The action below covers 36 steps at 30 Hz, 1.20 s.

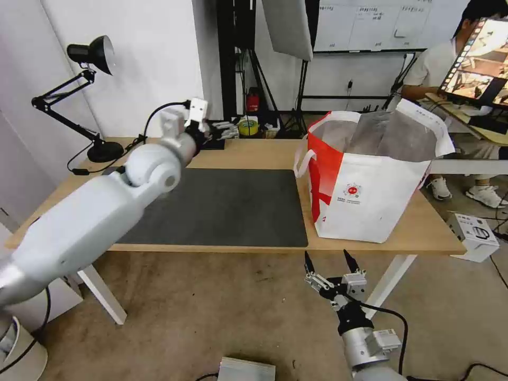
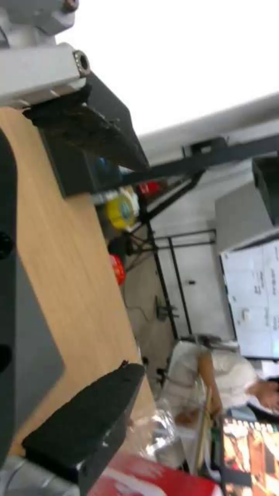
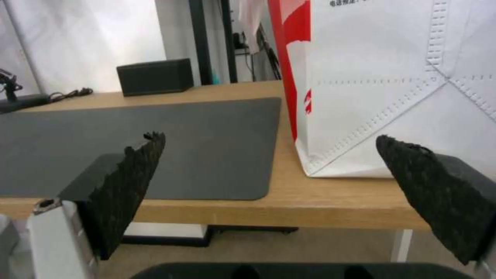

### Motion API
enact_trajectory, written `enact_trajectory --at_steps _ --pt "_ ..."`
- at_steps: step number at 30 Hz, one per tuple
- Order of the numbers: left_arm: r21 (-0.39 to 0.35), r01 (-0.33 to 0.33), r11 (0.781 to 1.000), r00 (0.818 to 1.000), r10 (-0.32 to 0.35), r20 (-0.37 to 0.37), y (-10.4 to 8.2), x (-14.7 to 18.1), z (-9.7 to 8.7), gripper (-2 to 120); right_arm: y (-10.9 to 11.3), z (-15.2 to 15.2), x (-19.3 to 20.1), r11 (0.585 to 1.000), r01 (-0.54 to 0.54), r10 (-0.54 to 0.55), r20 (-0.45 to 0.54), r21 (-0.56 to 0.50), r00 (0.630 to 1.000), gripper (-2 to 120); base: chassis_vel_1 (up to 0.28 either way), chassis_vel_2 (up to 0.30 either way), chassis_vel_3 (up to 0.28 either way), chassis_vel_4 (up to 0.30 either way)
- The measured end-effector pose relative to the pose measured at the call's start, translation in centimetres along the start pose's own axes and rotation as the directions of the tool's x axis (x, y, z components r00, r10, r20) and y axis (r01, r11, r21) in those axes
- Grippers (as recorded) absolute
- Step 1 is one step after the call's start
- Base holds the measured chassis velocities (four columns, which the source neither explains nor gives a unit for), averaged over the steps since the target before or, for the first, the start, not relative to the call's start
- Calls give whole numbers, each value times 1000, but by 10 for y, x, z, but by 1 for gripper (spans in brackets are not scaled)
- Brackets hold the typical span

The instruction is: Pick up the trash from the table and place it into the takeout bag.

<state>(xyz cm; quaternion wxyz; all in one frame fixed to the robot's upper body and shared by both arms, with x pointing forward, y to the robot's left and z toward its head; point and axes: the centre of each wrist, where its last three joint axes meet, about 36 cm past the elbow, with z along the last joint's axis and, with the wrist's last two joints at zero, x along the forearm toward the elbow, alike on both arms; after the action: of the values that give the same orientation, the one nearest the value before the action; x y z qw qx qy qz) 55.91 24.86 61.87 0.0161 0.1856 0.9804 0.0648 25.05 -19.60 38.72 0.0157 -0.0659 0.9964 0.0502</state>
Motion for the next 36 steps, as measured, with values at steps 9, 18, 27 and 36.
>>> enact_trajectory --at_steps 9,18,27,36 --pt "-23 92 996 996 -92 -19 25 87 38 100 0 0 0 1000 0 0 0 0 1000 100 0 0 0 0" --pt "41 179 983 983 -178 -38 5 147 70 100 0 0 0 1000 0 0 0 0 1000 100 0 0 0 0" --pt "103 261 960 965 -255 -66 -23 187 101 100 0 0 0 1000 0 0 0 0 1000 100 0 0 0 0" --pt "160 298 941 954 -287 -87 -69 223 144 100 0 0 0 1000 0 0 0 0 1000 100 0 0 0 0"
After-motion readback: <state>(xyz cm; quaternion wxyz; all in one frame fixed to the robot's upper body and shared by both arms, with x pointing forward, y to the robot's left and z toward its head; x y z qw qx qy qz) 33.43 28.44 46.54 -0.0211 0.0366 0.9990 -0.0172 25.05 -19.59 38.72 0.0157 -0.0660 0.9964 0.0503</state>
